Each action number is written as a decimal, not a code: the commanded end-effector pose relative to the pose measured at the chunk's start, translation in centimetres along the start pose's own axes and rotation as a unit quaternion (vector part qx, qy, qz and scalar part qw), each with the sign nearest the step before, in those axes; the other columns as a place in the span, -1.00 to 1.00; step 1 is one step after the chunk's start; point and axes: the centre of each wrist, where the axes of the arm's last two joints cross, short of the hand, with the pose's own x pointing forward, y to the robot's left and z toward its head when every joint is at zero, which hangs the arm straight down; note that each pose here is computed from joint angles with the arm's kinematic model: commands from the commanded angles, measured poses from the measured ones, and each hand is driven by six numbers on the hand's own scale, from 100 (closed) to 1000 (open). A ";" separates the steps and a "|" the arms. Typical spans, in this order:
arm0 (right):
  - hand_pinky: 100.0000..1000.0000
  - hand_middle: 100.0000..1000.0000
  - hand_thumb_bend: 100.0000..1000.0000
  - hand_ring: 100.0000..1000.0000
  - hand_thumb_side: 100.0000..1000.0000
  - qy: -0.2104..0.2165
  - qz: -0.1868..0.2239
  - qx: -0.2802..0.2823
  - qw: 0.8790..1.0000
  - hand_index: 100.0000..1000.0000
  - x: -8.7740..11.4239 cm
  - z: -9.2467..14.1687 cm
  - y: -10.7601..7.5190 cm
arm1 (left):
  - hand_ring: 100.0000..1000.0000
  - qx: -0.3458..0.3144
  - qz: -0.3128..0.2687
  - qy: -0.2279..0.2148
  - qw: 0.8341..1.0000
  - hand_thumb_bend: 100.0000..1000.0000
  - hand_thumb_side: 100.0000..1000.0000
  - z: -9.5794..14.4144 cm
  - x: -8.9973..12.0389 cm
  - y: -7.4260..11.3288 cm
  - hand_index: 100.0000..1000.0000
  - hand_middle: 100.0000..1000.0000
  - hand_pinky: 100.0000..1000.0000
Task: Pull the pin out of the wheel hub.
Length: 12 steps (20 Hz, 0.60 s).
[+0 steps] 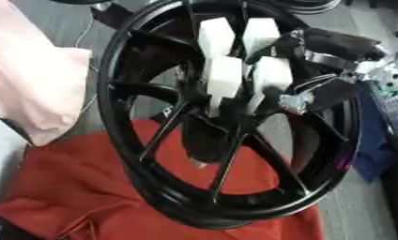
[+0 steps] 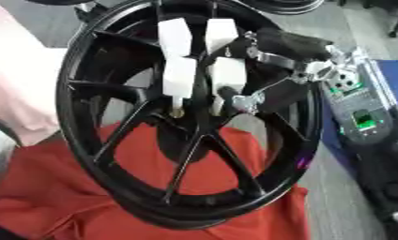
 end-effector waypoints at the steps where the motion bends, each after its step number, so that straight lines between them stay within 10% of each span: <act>1: 0.16 -0.20 -1.00 -0.23 0.25 -0.042 0.038 0.063 0.996 0.48 -0.1 0.6 -0.8 | 0.08 -0.005 0.002 -0.011 1.000 -0.62 0.24 -0.3 0.6 0.0 0.47 -0.02 0.38; 12: 0.04 -0.30 -1.00 -0.35 -0.42 -0.031 0.004 0.038 0.999 0.31 0.6 1.0 -1.9 | 0.09 -0.006 0.003 -0.011 1.000 -0.63 0.25 -0.3 0.6 -0.1 0.47 -0.02 0.38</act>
